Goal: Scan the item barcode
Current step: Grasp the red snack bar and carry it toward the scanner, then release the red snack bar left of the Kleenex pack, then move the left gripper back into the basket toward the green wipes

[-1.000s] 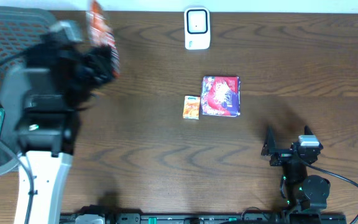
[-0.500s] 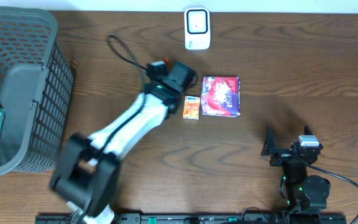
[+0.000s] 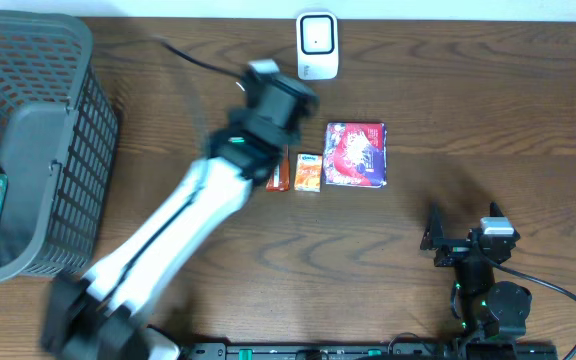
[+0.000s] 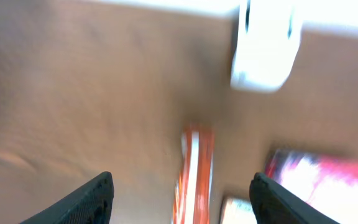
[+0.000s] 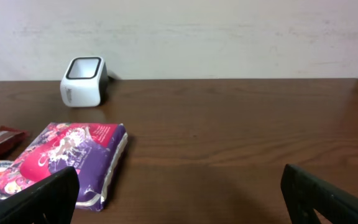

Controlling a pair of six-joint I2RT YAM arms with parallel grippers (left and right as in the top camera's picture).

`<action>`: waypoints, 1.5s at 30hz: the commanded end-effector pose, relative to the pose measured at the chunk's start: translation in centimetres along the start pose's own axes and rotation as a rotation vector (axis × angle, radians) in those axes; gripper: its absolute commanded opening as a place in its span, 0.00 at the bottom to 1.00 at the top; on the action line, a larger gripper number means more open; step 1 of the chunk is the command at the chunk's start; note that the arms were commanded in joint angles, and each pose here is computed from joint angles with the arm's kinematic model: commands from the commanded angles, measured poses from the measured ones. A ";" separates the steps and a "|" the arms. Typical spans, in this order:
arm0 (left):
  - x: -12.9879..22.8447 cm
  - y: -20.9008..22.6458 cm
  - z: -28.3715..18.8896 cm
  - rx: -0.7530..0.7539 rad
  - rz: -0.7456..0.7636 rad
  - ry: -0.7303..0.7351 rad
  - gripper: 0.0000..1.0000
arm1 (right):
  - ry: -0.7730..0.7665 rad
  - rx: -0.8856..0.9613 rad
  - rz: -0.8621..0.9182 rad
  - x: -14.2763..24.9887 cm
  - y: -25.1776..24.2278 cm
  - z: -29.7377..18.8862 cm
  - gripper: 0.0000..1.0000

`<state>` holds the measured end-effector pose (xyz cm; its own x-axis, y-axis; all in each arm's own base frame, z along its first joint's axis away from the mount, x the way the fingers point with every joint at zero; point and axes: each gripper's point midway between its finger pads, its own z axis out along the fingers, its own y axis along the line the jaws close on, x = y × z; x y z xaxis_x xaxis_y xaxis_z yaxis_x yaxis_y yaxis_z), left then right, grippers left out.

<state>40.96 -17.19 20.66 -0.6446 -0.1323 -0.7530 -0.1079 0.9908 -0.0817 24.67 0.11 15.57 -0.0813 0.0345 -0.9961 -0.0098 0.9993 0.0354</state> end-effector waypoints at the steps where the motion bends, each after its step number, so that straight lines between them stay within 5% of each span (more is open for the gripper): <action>1: -9.6 8.2 -7.5 -0.149 -0.132 -0.300 0.71 | 0.002 0.003 0.007 0.1 -0.1 0.0 0.99; 7: -13.1 25.4 -12.7 -0.483 -0.395 -0.445 0.71 | 0.002 0.003 0.007 0.1 -0.1 0.0 0.99; 15: -6.3 43.1 -12.6 -0.934 -0.592 -0.251 0.96 | 0.002 0.003 0.007 0.1 -0.1 0.0 0.99; 26: -0.2 47.5 -5.4 -1.007 -0.440 0.082 0.97 | 0.001 0.003 0.007 0.1 -0.1 0.0 0.99; 32: 6.0 50.9 -1.5 -1.025 -0.343 0.346 0.97 | 0.002 0.003 0.007 0.1 -0.1 0.0 0.99; 37: 7.8 50.4 2.4 -0.728 -0.321 0.401 0.97 | 0.002 0.003 0.007 0.1 -0.1 0.0 0.99; 45: 9.4 51.6 4.8 -0.681 -0.231 0.444 0.96 | 0.002 0.003 0.007 0.1 -0.1 0.0 0.99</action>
<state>32.86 33.46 8.89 -0.7044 -0.5046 -0.4992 -0.6886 0.6565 0.3079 24.67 0.11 15.57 -0.0813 0.0345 -0.9961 -0.0098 0.9993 0.0354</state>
